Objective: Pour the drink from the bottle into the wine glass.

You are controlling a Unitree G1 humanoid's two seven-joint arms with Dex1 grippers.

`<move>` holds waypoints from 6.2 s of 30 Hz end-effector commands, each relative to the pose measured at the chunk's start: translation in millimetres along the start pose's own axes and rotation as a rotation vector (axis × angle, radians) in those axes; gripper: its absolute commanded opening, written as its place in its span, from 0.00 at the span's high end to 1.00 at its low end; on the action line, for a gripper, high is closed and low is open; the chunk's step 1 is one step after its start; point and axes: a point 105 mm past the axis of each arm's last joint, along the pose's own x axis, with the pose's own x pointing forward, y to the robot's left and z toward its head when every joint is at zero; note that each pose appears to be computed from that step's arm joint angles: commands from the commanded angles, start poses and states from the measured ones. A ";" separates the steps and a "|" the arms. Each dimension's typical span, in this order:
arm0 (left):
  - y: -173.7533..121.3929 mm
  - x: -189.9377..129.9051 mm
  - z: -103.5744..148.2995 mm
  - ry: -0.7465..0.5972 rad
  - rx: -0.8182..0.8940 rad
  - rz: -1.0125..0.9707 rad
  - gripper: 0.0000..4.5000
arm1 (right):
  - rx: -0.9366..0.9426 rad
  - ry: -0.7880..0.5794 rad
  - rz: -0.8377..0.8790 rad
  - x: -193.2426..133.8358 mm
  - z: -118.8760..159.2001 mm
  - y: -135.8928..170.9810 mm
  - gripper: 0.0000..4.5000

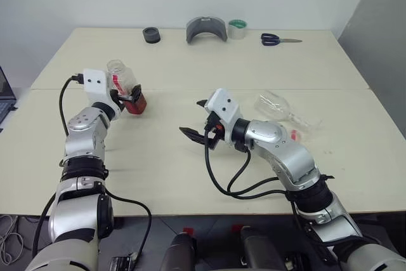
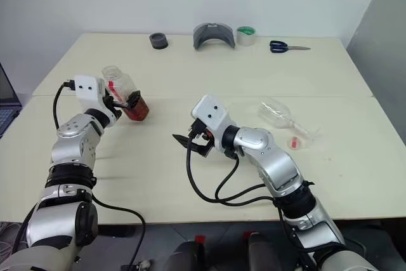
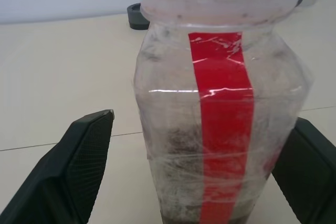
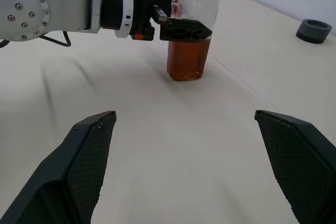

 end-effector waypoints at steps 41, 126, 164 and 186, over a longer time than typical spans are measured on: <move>-170.6 -79.3 -21.2 -0.135 0.185 -0.699 0.01 | -0.322 0.631 -0.576 -159.3 -52.8 -112.7 0.00; -121.4 -93.7 3.3 0.057 0.030 -0.863 0.00 | 0.298 -0.192 -0.423 36.3 -57.3 -35.5 0.94; -82.4 -107.7 11.0 0.056 0.111 -0.700 0.00 | 0.070 -0.265 -0.278 54.0 -40.8 -43.5 0.94; -86.7 -110.4 54.1 -0.056 0.127 -0.701 0.00 | 0.151 -0.225 -0.259 54.1 -66.1 -43.3 0.86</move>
